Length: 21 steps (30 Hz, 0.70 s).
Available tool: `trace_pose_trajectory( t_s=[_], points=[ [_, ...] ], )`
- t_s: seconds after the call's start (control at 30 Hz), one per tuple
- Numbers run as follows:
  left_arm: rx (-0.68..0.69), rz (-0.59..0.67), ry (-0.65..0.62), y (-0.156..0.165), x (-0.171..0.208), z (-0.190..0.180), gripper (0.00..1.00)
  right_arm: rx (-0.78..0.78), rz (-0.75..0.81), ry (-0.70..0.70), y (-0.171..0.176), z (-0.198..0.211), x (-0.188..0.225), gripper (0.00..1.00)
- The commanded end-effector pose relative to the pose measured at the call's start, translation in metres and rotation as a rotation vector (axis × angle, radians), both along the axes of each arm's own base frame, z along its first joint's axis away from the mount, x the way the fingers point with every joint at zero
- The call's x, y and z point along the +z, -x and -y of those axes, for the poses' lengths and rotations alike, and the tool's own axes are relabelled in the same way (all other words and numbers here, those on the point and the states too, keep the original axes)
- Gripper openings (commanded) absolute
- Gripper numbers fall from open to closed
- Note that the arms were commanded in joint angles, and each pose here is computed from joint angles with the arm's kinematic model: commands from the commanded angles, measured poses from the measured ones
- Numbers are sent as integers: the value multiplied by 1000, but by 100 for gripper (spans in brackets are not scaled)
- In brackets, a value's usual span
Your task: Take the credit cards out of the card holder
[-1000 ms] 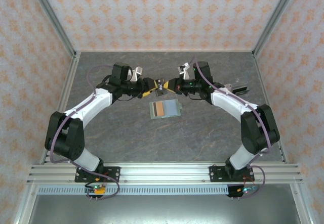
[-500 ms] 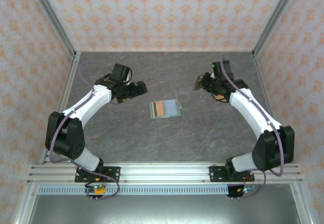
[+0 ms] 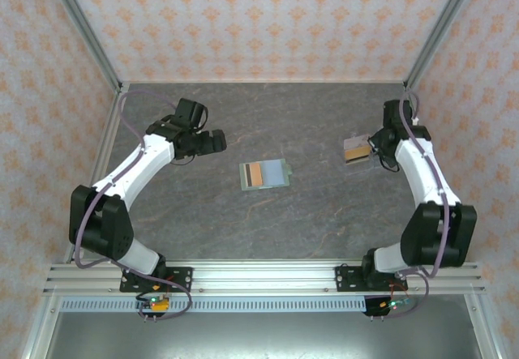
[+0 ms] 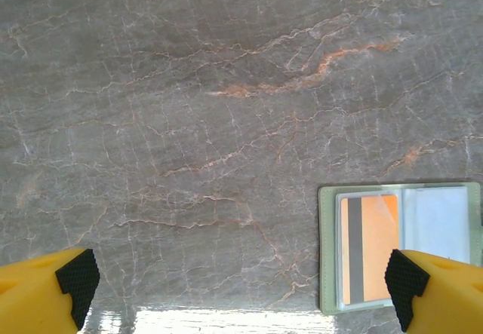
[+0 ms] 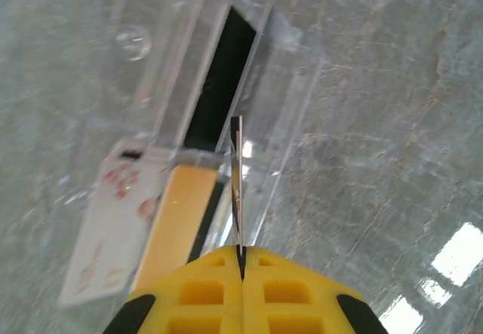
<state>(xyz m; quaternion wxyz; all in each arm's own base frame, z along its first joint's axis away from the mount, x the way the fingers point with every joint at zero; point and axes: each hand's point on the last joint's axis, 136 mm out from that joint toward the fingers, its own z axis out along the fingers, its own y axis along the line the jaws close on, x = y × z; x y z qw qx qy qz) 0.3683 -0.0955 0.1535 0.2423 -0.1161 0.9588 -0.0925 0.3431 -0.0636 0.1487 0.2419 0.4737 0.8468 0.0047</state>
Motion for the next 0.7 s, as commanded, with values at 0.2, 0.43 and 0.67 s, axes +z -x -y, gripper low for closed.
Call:
trace_pose_trajectory(
  t_s=[0.2, 0.43, 0.67],
  points=[
    [-35, 27, 23, 1, 23, -11, 100, -154, -46, 8, -26, 38, -14, 0],
    [-29, 3, 28, 1, 14, -14, 100, -191, -51, 36, -39, 48, -13, 0],
    [-31, -11, 37, 1, 10, -13, 100, -209, -8, 9, -55, 47, -15, 0]
  ],
)
